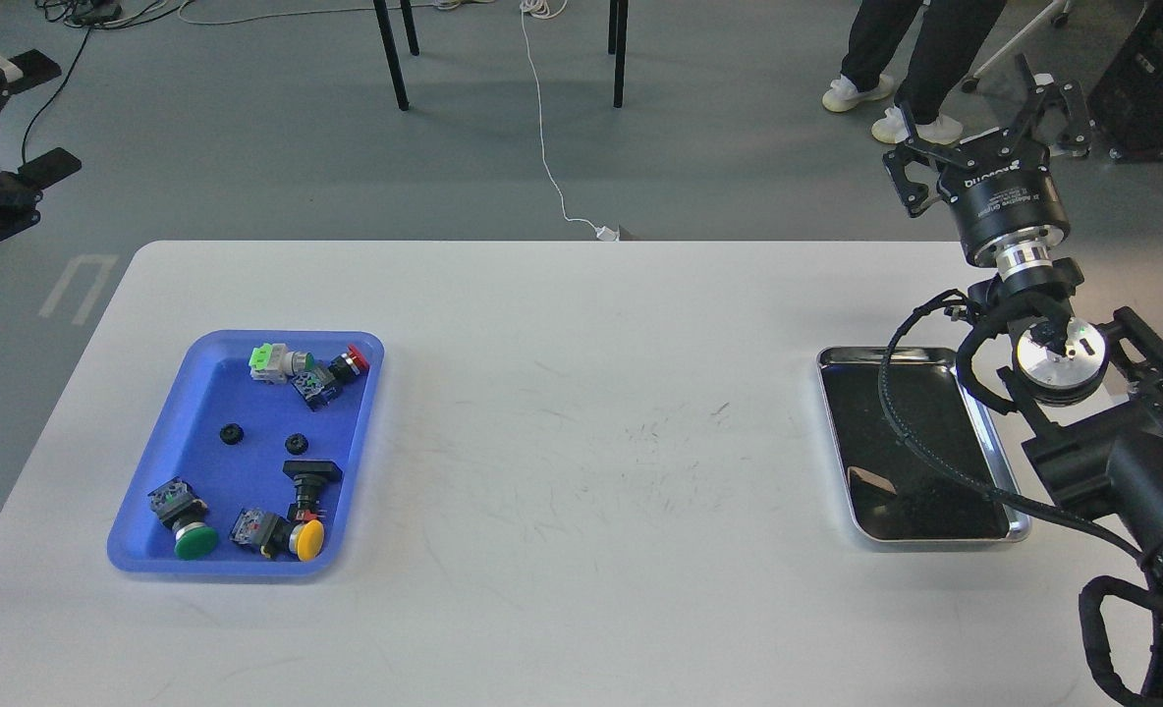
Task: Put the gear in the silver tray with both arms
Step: 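Move the left gripper toward the blue tray of parts, then grasp a small black gear in the blue tray with the left gripper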
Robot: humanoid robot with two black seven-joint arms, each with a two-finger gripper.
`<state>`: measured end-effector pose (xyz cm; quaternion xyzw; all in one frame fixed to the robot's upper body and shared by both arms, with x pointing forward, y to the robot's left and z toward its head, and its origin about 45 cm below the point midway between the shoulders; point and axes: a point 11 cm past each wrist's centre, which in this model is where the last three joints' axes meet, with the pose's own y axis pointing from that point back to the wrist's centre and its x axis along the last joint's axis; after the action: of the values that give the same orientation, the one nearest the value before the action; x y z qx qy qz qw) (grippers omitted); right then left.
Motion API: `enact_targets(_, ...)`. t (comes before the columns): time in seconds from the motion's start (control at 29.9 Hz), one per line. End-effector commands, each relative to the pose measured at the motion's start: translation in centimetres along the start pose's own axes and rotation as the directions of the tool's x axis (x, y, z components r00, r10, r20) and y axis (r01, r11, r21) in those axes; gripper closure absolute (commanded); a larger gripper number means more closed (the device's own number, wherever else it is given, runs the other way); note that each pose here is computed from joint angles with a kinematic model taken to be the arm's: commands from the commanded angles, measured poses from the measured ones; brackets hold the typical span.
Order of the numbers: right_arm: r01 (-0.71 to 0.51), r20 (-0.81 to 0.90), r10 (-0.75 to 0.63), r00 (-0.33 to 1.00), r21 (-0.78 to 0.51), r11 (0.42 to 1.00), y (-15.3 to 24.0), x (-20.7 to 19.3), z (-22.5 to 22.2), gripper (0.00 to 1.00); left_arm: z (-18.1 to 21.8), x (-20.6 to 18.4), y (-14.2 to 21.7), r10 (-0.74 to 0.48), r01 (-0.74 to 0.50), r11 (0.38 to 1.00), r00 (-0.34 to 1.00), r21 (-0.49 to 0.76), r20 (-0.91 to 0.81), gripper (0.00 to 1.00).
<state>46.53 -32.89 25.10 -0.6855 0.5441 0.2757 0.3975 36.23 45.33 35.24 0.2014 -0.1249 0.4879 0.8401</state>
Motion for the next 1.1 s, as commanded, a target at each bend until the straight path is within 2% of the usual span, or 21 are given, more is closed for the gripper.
enact_targets(0.0,0.002,-0.001,-0.002,1.000,-0.001,1.000,0.0,0.0,0.0,0.01,-0.2,-1.9,-0.1,-0.110,0.098,0.993,0.974,0.070,0.197,0.03)
enact_targets(0.1,-0.003,-0.012,0.003,1.000,0.002,1.000,0.1,0.2,-0.6,0.01,-0.4,-3.0,-0.1,-0.200,0.166,0.978,0.910,0.123,0.363,0.03)
enact_targets(0.2,-0.006,-0.013,0.006,1.000,0.002,1.000,0.2,0.3,-0.6,0.01,-1.0,-4.6,-0.3,-0.287,0.222,0.956,0.841,0.190,0.459,0.03)
enact_targets(0.37,-0.015,-0.012,0.015,1.000,-0.002,1.000,0.6,0.7,-0.4,0.01,-4.8,-7.6,-0.3,-0.431,0.266,0.900,0.659,0.344,0.616,0.07)
enact_targets(0.47,-0.028,-0.013,0.028,1.000,-0.004,1.000,1.1,1.2,-0.3,0.01,-7.2,-9.7,-1.0,-0.470,0.271,0.882,0.543,0.385,0.696,0.08)
enact_targets(0.6,-0.034,-0.034,0.034,0.999,0.002,0.999,1.3,1.6,-1.3,0.01,-10.2,-10.8,-1.9,-0.461,0.237,0.887,0.406,0.396,0.789,0.08)
enact_targets(0.7,-0.045,-0.042,0.046,0.998,0.004,0.999,1.7,2.1,-1.6,0.01,-13.6,-12.0,-1.9,-0.477,0.230,0.879,0.381,0.418,0.792,0.09)
enact_targets(0.84,-0.057,-0.052,0.057,0.997,0.008,0.998,2.0,2.5,-2.1,0.01,-16.0,-13.2,-1.5,-0.486,0.230,0.873,0.360,0.430,0.796,0.21)
enact_targets(1.07,-0.055,-0.057,0.055,0.997,0.010,0.998,2.0,2.5,-2.4,0.01,-19.3,-13.9,-1.9,-0.532,0.211,0.847,0.362,0.488,0.766,0.37)
